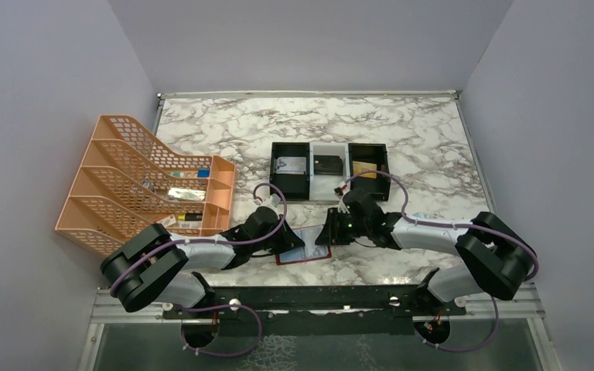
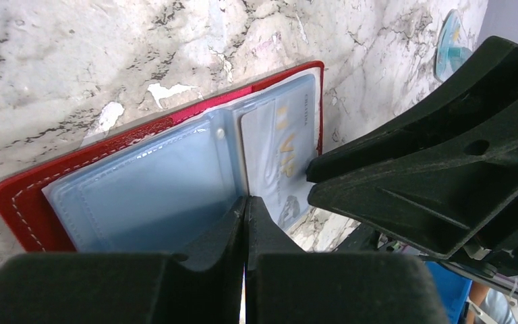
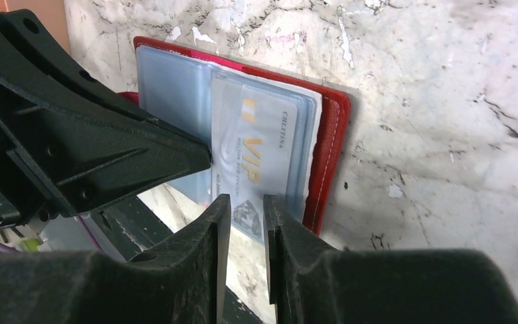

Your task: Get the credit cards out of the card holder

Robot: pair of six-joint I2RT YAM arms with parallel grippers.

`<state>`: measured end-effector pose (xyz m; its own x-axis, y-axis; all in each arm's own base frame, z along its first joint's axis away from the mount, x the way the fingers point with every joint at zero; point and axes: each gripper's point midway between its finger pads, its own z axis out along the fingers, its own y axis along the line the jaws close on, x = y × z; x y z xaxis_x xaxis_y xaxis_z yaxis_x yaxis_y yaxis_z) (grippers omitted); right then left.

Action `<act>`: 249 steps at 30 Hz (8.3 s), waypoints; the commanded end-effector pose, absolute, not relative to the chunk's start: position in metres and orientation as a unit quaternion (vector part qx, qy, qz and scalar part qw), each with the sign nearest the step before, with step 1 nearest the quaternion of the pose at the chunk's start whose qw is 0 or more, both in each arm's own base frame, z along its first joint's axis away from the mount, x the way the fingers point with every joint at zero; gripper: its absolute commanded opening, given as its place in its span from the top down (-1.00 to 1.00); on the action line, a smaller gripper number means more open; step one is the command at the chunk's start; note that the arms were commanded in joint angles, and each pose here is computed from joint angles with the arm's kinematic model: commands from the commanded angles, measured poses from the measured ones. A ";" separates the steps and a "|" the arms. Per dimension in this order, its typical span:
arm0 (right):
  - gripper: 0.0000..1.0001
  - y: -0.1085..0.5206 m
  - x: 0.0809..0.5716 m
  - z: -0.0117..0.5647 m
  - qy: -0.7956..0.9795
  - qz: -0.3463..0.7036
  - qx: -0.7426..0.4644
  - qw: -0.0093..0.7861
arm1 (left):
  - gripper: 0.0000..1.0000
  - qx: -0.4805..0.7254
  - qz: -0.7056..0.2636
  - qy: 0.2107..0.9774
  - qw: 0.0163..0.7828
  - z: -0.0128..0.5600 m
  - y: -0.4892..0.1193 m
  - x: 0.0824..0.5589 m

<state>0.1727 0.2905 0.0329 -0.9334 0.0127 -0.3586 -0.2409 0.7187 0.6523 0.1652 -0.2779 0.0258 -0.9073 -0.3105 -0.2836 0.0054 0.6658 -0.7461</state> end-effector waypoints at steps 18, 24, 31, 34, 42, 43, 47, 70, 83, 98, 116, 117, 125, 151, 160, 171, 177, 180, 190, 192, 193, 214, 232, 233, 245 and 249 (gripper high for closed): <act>0.46 0.285 0.177 0.027 0.921 0.341 -0.075 0.175 | 0.68 -0.074 -0.422 0.882 0.196 0.034 -0.285 0.163; 0.49 0.281 0.174 0.022 0.923 0.337 -0.066 0.174 | 0.56 -0.080 -0.419 0.883 0.195 0.032 -0.283 0.163; 0.53 0.281 0.171 0.016 0.926 0.337 -0.066 0.160 | 0.84 -0.079 -0.427 0.878 0.202 0.038 -0.286 0.166; 0.52 0.279 0.173 0.015 0.929 0.328 -0.060 0.163 | 1.00 -0.083 -0.426 0.876 0.210 0.039 -0.284 0.167; 0.53 0.271 0.179 0.015 0.934 0.305 -0.047 0.180 | 1.00 -0.103 -0.417 0.878 0.212 0.031 -0.270 0.162; 0.53 0.271 0.180 0.015 0.934 0.304 -0.047 0.180 | 1.00 -0.105 -0.416 0.878 0.212 0.030 -0.268 0.161; 0.53 0.272 0.180 0.014 0.935 0.305 -0.048 0.178 | 1.00 -0.110 -0.412 0.879 0.214 0.026 -0.260 0.156; 0.41 0.297 0.185 0.053 0.907 0.362 -0.092 0.192 | 0.45 -0.100 -0.423 0.869 0.236 0.043 -0.266 0.166; 0.54 0.285 0.175 0.012 0.925 0.339 -0.056 0.163 | 0.40 -0.094 -0.407 0.879 0.230 0.032 -0.269 0.168; 0.57 0.286 0.172 0.000 0.929 0.337 -0.053 0.145 | 0.85 -0.088 -0.463 0.854 0.221 0.047 -0.287 0.169; 0.58 0.277 0.187 0.016 0.930 0.311 -0.050 0.190 | 1.00 -0.136 -0.449 0.852 0.232 0.038 -0.251 0.161; 0.58 0.278 0.187 0.017 0.929 0.312 -0.050 0.191 | 1.00 -0.135 -0.448 0.853 0.233 0.038 -0.251 0.161; 0.56 0.292 0.189 0.047 0.911 0.350 -0.078 0.204 | 0.99 -0.128 -0.443 0.857 0.231 0.037 -0.252 0.162; 0.45 0.302 0.169 0.004 0.920 0.363 -0.086 0.122 | 0.53 -0.121 -0.445 0.857 0.230 0.040 -0.256 0.163; 0.50 0.295 0.171 -0.003 0.929 0.343 -0.069 0.125 | 0.80 -0.147 -0.453 0.845 0.243 0.045 -0.249 0.165; 0.53 0.295 0.171 0.000 0.927 0.346 -0.070 0.128 | 0.78 -0.152 -0.460 0.838 0.252 0.049 -0.245 0.164; 0.53 0.295 0.171 -0.001 0.927 0.345 -0.070 0.127 | 0.83 -0.164 -0.456 0.840 0.245 0.045 -0.243 0.163; 0.53 0.295 0.172 0.000 0.927 0.344 -0.070 0.128 | 0.82 -0.173 -0.452 0.839 0.249 0.042 -0.238 0.163; 0.53 0.296 0.173 0.003 0.926 0.346 -0.075 0.132 | 0.87 -0.175 -0.445 0.838 0.264 0.045 -0.233 0.167; 0.54 0.296 0.172 0.003 0.926 0.346 -0.075 0.132 | 0.74 -0.173 -0.443 0.839 0.265 0.045 -0.233 0.168; 0.53 0.296 0.173 0.003 0.926 0.346 -0.075 0.132 | 0.61 -0.173 -0.441 0.840 0.265 0.045 -0.233 0.169; 0.54 0.296 0.173 0.005 0.925 0.346 -0.077 0.134 | 0.23 -0.113 -0.460 0.851 0.225 0.051 -0.260 0.183; 0.54 0.296 0.176 0.002 0.929 0.337 -0.073 0.133 | 0.76 -0.119 -0.489 0.839 0.209 0.054 -0.260 0.171; 0.54 0.296 0.176 0.002 0.930 0.335 -0.073 0.133 | 0.82 -0.124 -0.485 0.840 0.208 0.050 -0.258 0.170; 0.54 0.292 0.175 -0.001 0.932 0.328 -0.073 0.132 | 0.89 -0.159 -0.462 0.849 0.202 0.032 -0.235 0.169; 0.54 0.297 0.175 0.006 0.927 0.341 -0.082 0.136 | 0.76 -0.159 -0.456 0.852 0.200 0.030 -0.232 0.168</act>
